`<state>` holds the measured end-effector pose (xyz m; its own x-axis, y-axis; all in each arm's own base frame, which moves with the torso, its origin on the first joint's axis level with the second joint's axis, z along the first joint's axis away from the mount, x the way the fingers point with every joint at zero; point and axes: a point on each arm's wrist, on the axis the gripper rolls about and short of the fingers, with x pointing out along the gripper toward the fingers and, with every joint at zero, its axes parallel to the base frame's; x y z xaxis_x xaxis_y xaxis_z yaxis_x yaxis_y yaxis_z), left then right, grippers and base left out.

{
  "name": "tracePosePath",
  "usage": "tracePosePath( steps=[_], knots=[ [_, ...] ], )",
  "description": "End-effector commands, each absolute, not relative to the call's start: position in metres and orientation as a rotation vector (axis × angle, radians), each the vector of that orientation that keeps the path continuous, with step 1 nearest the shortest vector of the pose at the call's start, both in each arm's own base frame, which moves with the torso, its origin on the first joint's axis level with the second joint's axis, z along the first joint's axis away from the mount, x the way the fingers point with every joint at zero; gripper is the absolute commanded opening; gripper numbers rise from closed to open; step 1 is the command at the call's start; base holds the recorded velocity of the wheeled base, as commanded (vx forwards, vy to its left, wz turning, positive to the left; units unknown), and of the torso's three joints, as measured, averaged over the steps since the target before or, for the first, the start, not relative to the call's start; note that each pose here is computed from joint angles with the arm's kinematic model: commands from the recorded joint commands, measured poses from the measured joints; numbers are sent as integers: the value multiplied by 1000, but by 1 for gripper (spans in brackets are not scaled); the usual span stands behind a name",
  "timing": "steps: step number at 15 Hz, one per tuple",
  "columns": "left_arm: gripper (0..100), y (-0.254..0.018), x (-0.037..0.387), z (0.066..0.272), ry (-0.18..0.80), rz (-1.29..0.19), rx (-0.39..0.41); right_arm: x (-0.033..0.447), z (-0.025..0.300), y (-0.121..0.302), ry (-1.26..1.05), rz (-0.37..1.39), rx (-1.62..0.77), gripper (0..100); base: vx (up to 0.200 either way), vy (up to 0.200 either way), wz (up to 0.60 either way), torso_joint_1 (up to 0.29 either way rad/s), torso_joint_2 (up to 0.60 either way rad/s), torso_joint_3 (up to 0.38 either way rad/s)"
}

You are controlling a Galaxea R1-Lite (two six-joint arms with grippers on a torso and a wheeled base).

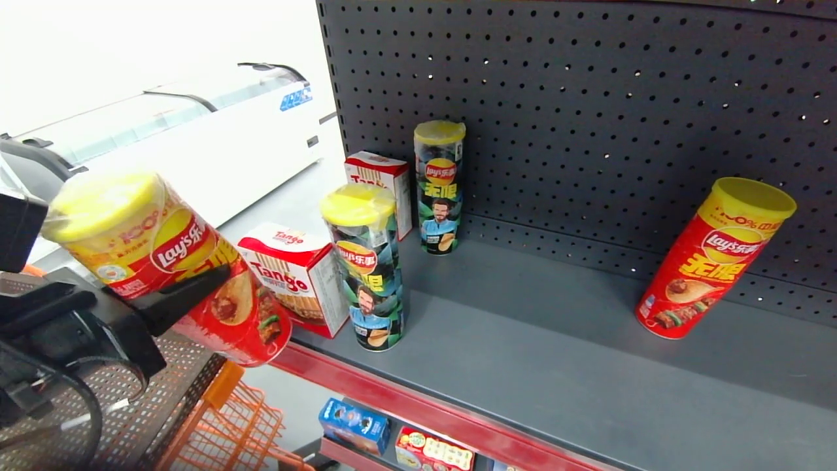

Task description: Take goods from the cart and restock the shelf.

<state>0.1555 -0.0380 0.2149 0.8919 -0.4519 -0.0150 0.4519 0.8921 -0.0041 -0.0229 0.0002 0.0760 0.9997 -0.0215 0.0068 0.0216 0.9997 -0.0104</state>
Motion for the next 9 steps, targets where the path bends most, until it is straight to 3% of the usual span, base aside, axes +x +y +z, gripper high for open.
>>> tracePosePath(
  steps=[1,4,9],
  knots=[
    [0,-45,138,221,-9,-538,0,-23,76,0,-6,-22,-11,100,0,0,0,0,0,0],
    [0,-49,116,226,66,-621,4,-23,76,0,-6,-22,-11,100,0,0,0,0,0,0],
    [0,-63,109,227,70,-753,9,-23,76,0,-6,-22,-11,100,0,0,0,0,0,0]
  ],
)
